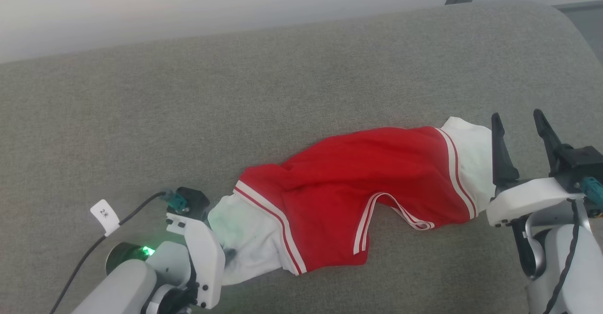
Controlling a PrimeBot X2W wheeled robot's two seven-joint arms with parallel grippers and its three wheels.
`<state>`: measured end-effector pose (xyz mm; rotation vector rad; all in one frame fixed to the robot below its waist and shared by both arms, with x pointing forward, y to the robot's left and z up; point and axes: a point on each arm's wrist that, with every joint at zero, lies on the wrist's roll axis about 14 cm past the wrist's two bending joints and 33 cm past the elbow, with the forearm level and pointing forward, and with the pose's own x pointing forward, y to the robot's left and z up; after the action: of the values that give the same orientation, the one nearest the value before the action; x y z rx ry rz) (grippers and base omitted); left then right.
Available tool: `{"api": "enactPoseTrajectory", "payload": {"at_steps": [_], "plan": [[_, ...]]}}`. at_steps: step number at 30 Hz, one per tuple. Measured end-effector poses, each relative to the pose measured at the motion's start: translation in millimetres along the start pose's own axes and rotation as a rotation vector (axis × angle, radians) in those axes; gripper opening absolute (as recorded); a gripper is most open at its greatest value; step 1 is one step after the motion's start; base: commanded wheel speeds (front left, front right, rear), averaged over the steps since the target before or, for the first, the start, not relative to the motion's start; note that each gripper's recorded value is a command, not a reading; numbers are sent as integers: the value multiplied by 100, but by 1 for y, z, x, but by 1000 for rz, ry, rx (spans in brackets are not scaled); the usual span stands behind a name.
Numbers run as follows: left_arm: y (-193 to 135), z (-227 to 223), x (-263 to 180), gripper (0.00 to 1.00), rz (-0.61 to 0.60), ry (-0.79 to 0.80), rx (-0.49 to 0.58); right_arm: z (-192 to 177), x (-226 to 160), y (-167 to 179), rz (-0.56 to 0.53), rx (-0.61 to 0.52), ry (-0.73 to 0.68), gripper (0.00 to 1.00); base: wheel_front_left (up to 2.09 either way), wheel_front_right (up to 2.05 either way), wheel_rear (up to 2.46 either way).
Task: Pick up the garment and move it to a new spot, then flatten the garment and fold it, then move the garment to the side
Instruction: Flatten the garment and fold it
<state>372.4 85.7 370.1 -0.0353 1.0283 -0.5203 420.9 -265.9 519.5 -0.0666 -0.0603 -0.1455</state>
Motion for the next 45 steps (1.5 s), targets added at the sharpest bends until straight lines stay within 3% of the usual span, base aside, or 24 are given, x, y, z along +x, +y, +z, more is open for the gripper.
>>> {"api": "enactPoseTrajectory", "payload": {"at_steps": [14,34,41,43,44,45], "plan": [[6,6,-12,0,13,-58,-15,27,2,3,2,3,-109,100,0,0,0],[137,5,-137,0,425,-198,-93,43,-5,21,49,2,-149,100,0,0,0],[149,-16,-135,0,437,-166,-156,43,-7,25,61,3,-145,100,0,0,0],[147,-21,-128,38,422,-152,-160,41,-7,25,61,5,-142,100,0,0,0],[145,-23,-125,50,414,-149,-163,40,-7,25,61,6,-139,100,0,0,0],[144,-26,-121,71,406,-139,-165,39,-7,25,62,8,-135,100,0,0,0]]}}
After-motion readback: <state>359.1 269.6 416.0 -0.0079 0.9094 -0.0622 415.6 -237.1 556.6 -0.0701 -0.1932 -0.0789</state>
